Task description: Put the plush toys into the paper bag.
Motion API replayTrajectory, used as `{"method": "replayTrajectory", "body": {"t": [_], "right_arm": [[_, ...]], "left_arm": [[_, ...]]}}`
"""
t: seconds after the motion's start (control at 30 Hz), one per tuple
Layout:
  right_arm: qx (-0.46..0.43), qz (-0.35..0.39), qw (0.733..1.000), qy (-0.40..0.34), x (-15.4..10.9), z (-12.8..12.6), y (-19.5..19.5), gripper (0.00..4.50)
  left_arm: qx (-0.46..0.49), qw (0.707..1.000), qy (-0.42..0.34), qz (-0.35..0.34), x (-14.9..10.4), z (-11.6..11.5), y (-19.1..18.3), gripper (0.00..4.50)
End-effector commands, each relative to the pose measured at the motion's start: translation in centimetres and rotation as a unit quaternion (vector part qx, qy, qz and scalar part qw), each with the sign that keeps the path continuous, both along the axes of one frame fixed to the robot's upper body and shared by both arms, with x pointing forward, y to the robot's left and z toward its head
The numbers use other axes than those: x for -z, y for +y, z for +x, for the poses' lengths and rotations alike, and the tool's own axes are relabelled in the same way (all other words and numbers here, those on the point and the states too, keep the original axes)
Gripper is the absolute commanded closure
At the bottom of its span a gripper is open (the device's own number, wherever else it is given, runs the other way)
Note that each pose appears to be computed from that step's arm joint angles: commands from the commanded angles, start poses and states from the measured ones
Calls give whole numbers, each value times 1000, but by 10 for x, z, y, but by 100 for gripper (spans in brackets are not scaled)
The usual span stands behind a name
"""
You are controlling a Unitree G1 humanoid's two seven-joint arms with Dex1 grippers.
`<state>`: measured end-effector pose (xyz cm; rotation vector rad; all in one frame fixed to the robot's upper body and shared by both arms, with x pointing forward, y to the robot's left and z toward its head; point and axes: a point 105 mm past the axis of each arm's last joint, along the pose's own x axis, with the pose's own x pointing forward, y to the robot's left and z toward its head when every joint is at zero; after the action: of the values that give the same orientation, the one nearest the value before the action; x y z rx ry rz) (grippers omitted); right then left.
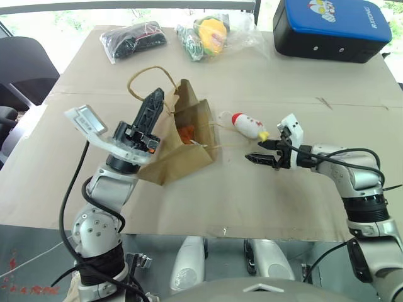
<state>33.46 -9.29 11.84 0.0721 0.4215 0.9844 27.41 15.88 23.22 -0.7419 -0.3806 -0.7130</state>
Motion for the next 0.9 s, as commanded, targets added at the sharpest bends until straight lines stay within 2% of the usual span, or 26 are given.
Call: {"method": "replayTrajectory", "body": {"t": [0.03,0.17,0.27,0.3,0.37,0.43,0.53,0.57,0.7,0.83,0.87,0.9], "right_arm": [[31,-8,999,-26,-13,18,4,40],[52,-21,998,-34,-12,29,3,40],[-75,-128,984,-100,-18,-3,-15,40],[-104,-126,981,-104,-26,-13,-20,40],[-114,-66,984,-119,-59,-16,-20,40],[-105,-32,981,-158,-86,-8,-18,40],[-43,-45,969,-238,-107,31,-16,40],[-15,-73,963,-260,-104,51,-13,40],[13,-159,948,-277,-76,94,1,40],[-1,-237,942,-237,-31,110,10,40],[-2,-242,943,-227,-26,111,10,91],[-5,-248,943,-223,-22,111,10,107]], "left_arm": [[2,999,-43,8,-16,-10,-7,450],[3,999,-43,12,-15,-10,-10,450],[-10,999,-43,20,-14,-12,-5,450],[-11,999,-42,21,-14,-13,-3,450],[-12,999,-42,24,-13,-13,-2,450],[-13,999,-40,27,-12,-14,0,450],[-12,999,-39,30,-11,-14,4,450],[-8,999,-39,32,-11,-15,5,450],[1,998,-41,38,-11,-17,10,450],[-1,998,-50,40,-16,-19,15,450],[-1,998,-52,36,-18,-20,15,450],[0,998,-55,31,-20,-22,16,450]]}}
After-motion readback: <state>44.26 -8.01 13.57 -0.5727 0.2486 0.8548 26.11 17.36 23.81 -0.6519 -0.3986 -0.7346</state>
